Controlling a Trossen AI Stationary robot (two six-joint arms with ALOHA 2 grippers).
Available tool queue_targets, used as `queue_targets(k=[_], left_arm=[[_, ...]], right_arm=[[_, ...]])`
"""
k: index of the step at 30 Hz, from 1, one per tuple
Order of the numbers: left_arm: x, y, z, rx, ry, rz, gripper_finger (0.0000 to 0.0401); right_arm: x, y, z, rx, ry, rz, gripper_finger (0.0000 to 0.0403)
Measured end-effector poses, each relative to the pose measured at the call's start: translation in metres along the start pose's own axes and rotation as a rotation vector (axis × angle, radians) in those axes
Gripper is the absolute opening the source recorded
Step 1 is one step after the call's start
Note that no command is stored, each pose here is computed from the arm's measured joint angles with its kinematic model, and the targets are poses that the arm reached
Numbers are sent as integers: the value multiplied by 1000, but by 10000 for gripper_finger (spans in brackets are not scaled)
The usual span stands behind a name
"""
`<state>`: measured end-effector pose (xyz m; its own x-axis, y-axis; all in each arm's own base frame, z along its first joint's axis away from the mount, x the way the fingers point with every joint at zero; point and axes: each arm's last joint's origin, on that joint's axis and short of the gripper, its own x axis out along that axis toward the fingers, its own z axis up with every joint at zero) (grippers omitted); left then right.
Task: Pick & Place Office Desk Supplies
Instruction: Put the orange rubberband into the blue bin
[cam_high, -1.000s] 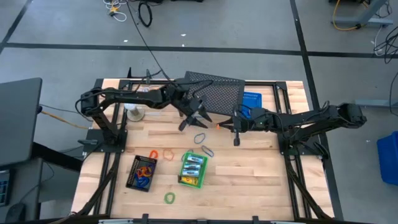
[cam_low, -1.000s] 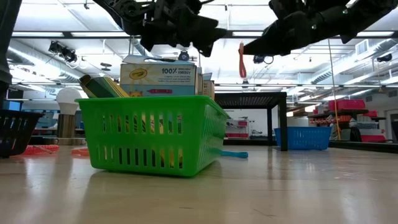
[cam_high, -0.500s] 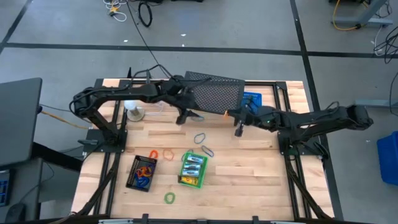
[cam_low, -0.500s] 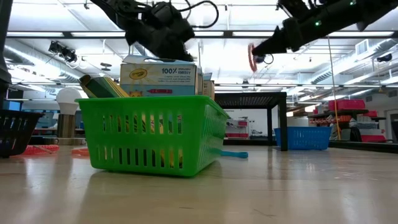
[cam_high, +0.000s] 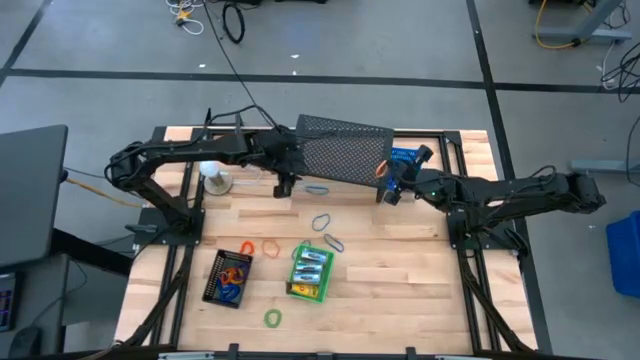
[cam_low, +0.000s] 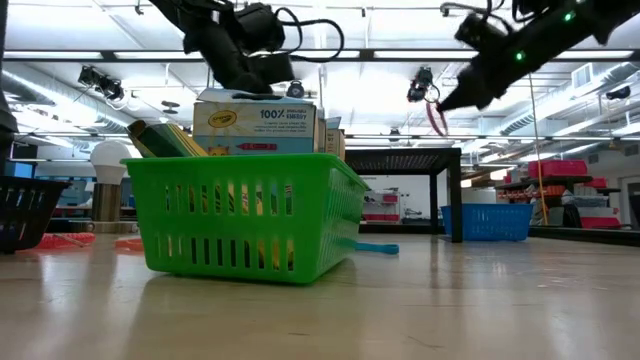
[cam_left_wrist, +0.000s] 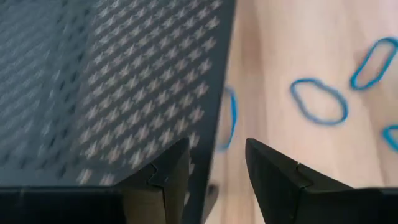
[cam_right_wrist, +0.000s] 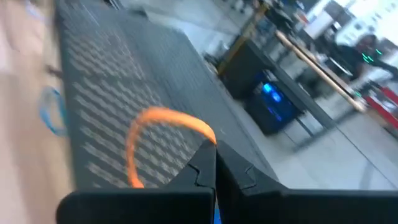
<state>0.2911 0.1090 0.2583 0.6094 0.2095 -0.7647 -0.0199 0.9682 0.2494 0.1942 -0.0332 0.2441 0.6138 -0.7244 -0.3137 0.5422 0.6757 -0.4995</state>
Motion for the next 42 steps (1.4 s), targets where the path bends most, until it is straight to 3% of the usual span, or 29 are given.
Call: queue_targets(k=[9, 19, 25, 31, 42], left_arm=[[-45, 2, -6, -48, 48, 162, 166], [-61, 1, -8, -79, 28, 178, 166], [-61, 1, -8, -98, 30, 181, 166], [-61, 2, -9, -110, 56, 238, 166], [-61, 2, -10, -119, 62, 241, 166]], right_arm=[[9, -15, -14, 15, 134, -143, 0], [20, -34, -35, 77, 307, -233, 0], [25, -42, -45, 167, 367, -131, 0], [29, -47, -51, 210, 409, -73, 0], [31, -54, -65, 261, 520, 21, 0]])
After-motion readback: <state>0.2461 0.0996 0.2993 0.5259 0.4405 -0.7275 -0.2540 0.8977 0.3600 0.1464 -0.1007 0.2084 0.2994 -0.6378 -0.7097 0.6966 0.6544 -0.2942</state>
